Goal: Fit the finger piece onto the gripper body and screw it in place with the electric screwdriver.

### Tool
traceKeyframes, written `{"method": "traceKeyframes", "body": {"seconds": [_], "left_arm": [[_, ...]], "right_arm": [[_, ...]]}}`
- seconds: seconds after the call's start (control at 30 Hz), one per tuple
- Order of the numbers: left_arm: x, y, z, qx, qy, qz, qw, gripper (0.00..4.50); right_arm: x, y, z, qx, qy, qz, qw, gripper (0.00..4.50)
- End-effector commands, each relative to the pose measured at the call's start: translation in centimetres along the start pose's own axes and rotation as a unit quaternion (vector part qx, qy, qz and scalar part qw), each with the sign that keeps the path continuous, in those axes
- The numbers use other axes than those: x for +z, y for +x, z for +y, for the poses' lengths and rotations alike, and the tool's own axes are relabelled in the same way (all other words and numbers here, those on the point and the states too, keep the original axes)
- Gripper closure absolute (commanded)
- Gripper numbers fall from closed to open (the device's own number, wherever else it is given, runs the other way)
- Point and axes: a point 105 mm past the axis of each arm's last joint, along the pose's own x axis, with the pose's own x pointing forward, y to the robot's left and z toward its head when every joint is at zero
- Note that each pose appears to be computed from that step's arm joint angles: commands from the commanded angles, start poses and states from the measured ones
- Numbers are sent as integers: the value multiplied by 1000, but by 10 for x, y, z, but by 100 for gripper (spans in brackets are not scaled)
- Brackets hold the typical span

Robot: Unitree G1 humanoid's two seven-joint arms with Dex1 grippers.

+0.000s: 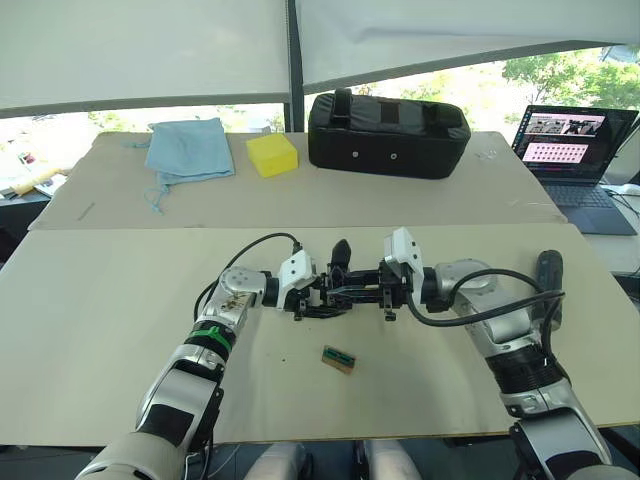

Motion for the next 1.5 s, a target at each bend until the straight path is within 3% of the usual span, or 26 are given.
{"method": "traceKeyframes", "body": {"seconds": [0.03, 0.27, 0.5, 0.9, 1.23, 1.5], "left_arm": [[5, 4, -1, -10, 6, -6, 1000, 218], [4, 2, -2, -9, 6, -6, 1000, 218], [2, -1, -1, -4, 5, -3, 1000, 218], [8, -1, 2, -5, 14, -1, 1000, 218], [8, -4, 4, -5, 20, 6, 1000, 218], [9, -1, 2, -7, 18, 1, 1000, 218]], "right_arm": [[-13, 1, -4, -7, 7, 29, 1000, 412], [-16, 8, -4, 6, 11, 32, 999, 412], [-42, 4, 3, 30, 25, 73, 997, 412], [-66, -5, 7, 46, 63, 70, 994, 412], [-93, -8, 9, 69, 75, 196, 975, 412], [-94, -9, 15, 65, 93, 204, 972, 412]]}}
